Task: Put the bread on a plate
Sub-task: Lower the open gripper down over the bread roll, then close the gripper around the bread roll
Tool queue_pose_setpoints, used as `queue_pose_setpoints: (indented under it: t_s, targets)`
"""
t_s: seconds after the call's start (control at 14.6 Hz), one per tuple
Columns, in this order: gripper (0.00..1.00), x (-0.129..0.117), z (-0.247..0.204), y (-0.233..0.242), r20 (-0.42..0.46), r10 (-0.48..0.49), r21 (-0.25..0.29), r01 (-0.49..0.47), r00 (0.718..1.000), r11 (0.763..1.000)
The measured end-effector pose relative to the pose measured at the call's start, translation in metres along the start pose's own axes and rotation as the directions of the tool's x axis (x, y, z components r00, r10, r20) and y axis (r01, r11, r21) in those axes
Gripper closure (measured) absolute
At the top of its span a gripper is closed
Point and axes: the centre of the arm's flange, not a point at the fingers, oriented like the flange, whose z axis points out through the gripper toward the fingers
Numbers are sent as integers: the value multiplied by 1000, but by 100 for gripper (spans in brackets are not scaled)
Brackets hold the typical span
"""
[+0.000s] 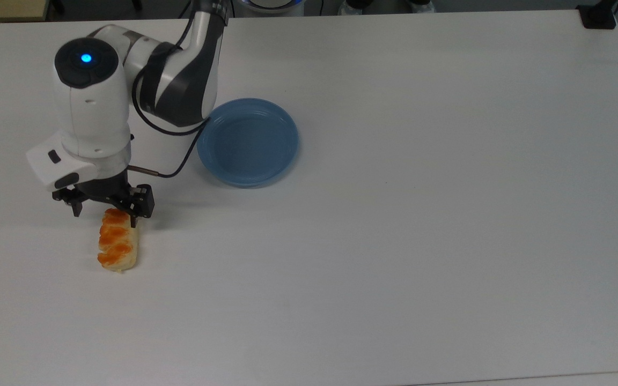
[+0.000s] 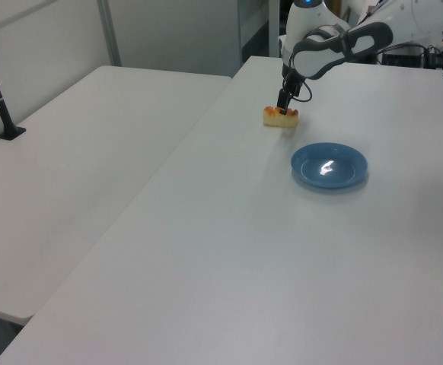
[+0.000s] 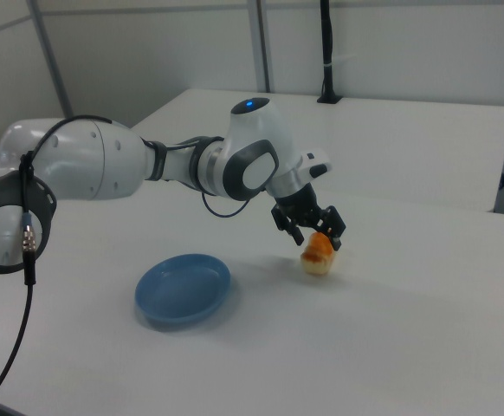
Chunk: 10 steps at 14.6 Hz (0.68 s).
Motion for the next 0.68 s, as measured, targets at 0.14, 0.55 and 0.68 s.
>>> queue_pose_setpoints:
  t_s: [0.14,0.55,0.68]
  targets:
    - [0,2,7,-4,3,-7,-4,7,1000,1000]
    - [0,7,14,-9,-20,-11,-12,11,1000,1000]
    - [0,7,22,-12,-22,-10,-15,10,1000,1000]
